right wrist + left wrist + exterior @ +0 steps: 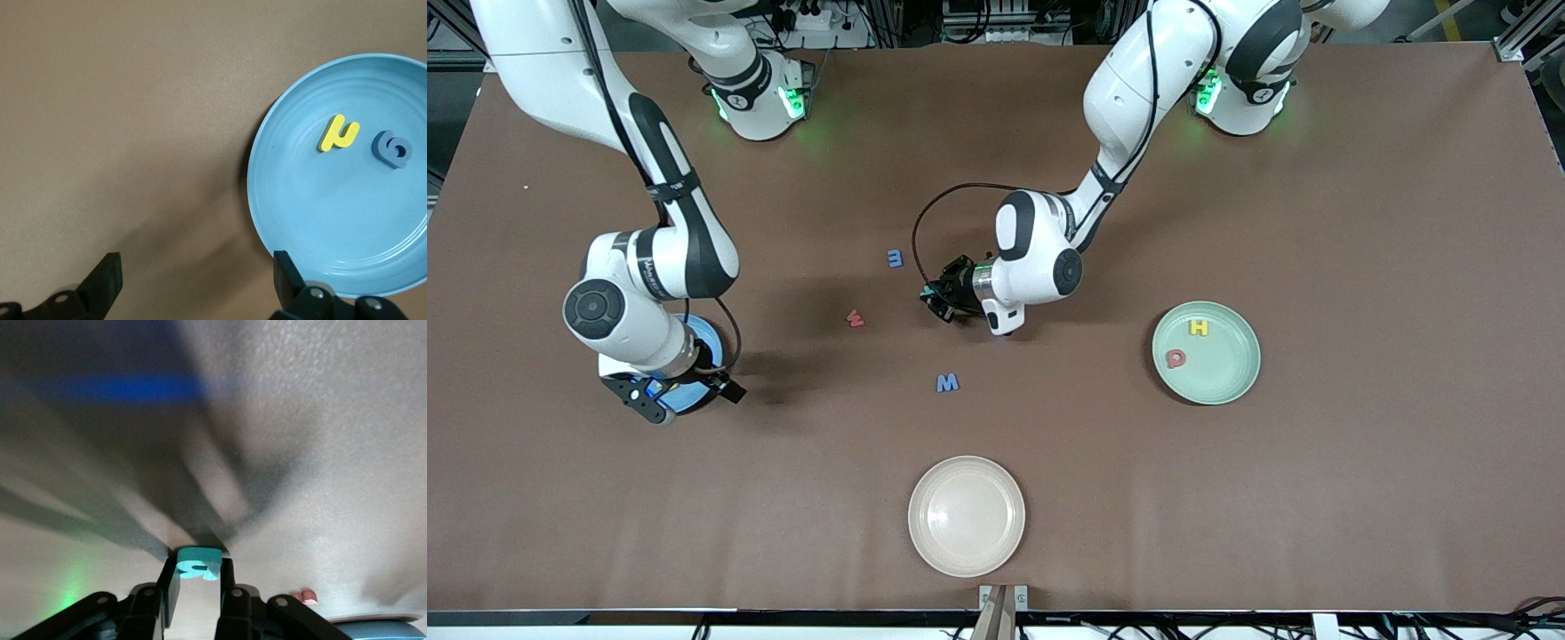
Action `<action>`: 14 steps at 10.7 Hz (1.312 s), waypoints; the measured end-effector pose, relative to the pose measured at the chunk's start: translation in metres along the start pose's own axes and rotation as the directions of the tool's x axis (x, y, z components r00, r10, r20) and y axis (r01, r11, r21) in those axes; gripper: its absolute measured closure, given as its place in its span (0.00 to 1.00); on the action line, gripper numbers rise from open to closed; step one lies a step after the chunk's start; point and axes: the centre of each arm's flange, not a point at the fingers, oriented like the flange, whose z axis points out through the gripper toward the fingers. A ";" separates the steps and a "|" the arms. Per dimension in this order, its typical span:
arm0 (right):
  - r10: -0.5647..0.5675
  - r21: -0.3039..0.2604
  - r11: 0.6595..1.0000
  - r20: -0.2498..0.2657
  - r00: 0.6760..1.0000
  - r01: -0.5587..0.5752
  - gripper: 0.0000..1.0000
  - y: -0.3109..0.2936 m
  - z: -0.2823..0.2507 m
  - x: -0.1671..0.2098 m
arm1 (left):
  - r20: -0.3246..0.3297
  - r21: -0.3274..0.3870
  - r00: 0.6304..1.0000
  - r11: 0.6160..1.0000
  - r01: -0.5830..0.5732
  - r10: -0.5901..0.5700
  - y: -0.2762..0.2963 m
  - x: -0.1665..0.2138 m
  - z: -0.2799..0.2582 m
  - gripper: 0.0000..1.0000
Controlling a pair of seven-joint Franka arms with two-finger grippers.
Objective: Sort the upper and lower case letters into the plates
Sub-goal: 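Lower the left gripper onto the teal R and close it, then carry the teal R to the green plate while the right gripper reaches letters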
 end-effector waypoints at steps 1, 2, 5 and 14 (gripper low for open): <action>0.000 0.000 1.000 0.000 1.000 0.000 0.00 0.000 0.000 0.000 | 0.006 0.010 1.000 1.000 -0.004 0.004 0.003 0.000 -0.003 0.71; 0.000 0.001 1.000 -0.001 1.000 0.000 0.00 0.000 0.000 0.000 | 0.015 0.018 1.000 1.000 -0.006 0.006 0.006 0.000 -0.008 0.71; 0.000 0.001 1.000 -0.001 1.000 0.000 0.00 0.000 -0.001 0.000 | 0.041 0.074 0.999 0.997 -0.016 0.013 0.021 -0.014 -0.039 0.71; -0.504 0.049 0.862 -0.020 0.863 0.505 0.00 -0.085 -0.014 -0.086 | 0.013 0.326 0.974 0.920 -0.218 0.226 0.025 0.075 -0.249 0.71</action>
